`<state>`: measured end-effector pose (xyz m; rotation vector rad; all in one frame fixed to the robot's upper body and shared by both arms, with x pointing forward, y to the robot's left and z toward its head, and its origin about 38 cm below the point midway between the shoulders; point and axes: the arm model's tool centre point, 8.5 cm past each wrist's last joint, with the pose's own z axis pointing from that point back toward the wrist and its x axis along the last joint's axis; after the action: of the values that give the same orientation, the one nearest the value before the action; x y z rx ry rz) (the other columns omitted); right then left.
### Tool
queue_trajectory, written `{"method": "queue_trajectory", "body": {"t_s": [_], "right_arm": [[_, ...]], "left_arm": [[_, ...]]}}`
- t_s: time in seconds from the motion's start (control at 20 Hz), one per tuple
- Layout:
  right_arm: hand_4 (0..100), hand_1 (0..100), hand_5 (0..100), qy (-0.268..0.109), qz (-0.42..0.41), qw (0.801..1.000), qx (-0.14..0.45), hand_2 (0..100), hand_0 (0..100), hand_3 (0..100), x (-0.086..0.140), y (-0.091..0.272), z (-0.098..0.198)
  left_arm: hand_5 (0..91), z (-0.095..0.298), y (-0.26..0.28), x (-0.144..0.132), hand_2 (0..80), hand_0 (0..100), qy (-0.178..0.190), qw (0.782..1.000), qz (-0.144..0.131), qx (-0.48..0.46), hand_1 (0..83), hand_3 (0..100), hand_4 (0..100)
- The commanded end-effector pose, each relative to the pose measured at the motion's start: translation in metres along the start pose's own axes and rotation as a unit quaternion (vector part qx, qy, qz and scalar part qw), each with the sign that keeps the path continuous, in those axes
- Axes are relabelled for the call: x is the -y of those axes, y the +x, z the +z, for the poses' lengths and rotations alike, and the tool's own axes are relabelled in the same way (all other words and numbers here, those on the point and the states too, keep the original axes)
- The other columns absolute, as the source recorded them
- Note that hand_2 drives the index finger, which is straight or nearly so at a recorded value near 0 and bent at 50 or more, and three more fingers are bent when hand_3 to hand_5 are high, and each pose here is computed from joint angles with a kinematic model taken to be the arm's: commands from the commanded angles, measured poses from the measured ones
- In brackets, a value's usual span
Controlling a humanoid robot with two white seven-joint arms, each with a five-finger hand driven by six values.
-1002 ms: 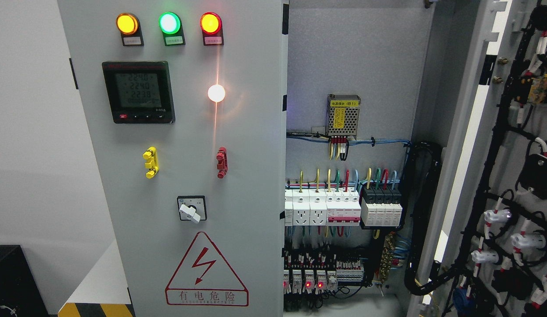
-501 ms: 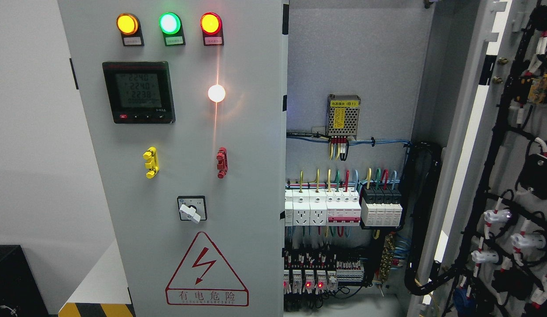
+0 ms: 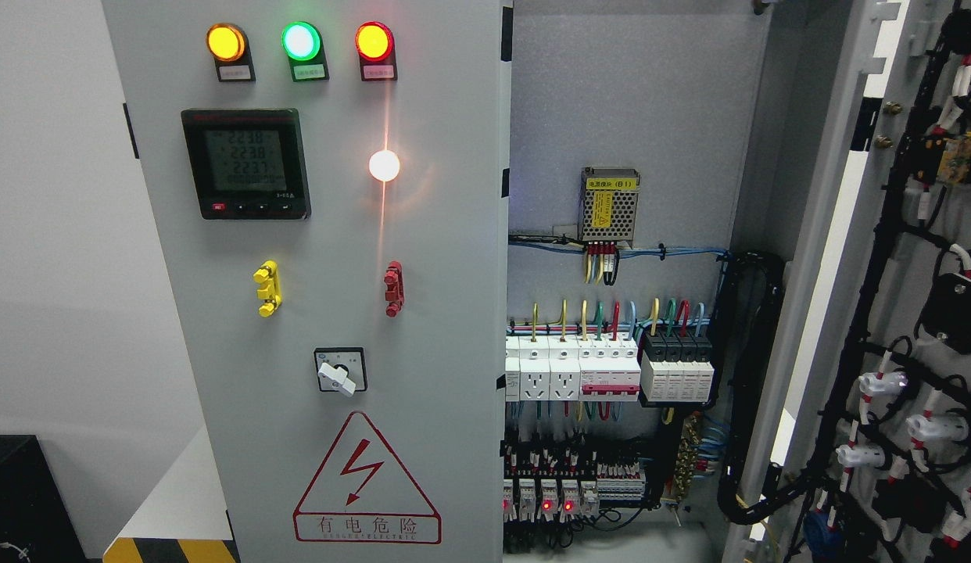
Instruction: Open door with both hands
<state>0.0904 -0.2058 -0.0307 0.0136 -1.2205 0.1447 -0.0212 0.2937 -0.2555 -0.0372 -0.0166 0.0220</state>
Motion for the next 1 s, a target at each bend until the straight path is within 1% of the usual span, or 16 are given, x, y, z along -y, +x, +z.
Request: {"method": "queue_trajectory", "body": {"t_s": [0.0,0.1,0.3,0.45,0.65,0.95], "right_arm": [[0,0,0,0.050,-0.008,0.976,0.214,0,0,0,-0.016,0.128,-0.016],[0,0,0,0.057,-0.001,0.970,0.237,0,0,0,-0.016,0.140,-0.026],[0,0,0,0.075,0.000,0.959,0.272,0,0,0,-0.024,0.158,-0.040],[0,0,0,0.087,-0.006,0.947,0.309,0,0,0,-0.035,0.180,-0.058],[0,0,0,0.095,0.002,0.932,0.351,0,0,0,-0.037,0.209,-0.077],[0,0,0,0.084,-0.010,0.934,0.348,0,0,0,-0.034,0.244,-0.110]], "left_arm": [[0.0,0.000,-0.011,0.004,0.0,0,-0.003,1.000,0.003,-0.009,0.0,0,0],[0.0,0.000,-0.010,0.004,0.0,0,-0.003,1.000,0.003,-0.009,0.0,0,0],[0.0,0.000,-0.007,0.004,0.0,0,-0.003,1.000,0.003,-0.005,0.0,0,0],[0.0,0.000,-0.007,0.004,0.0,0,0.000,1.000,0.003,-0.006,0.0,0,0],[0.0,0.000,-0.007,0.004,0.0,0,0.000,1.000,0.002,-0.006,0.0,0,0],[0.0,0.000,-0.009,0.003,0.0,0,0.002,1.000,0.002,-0.006,0.0,0,0]]}}
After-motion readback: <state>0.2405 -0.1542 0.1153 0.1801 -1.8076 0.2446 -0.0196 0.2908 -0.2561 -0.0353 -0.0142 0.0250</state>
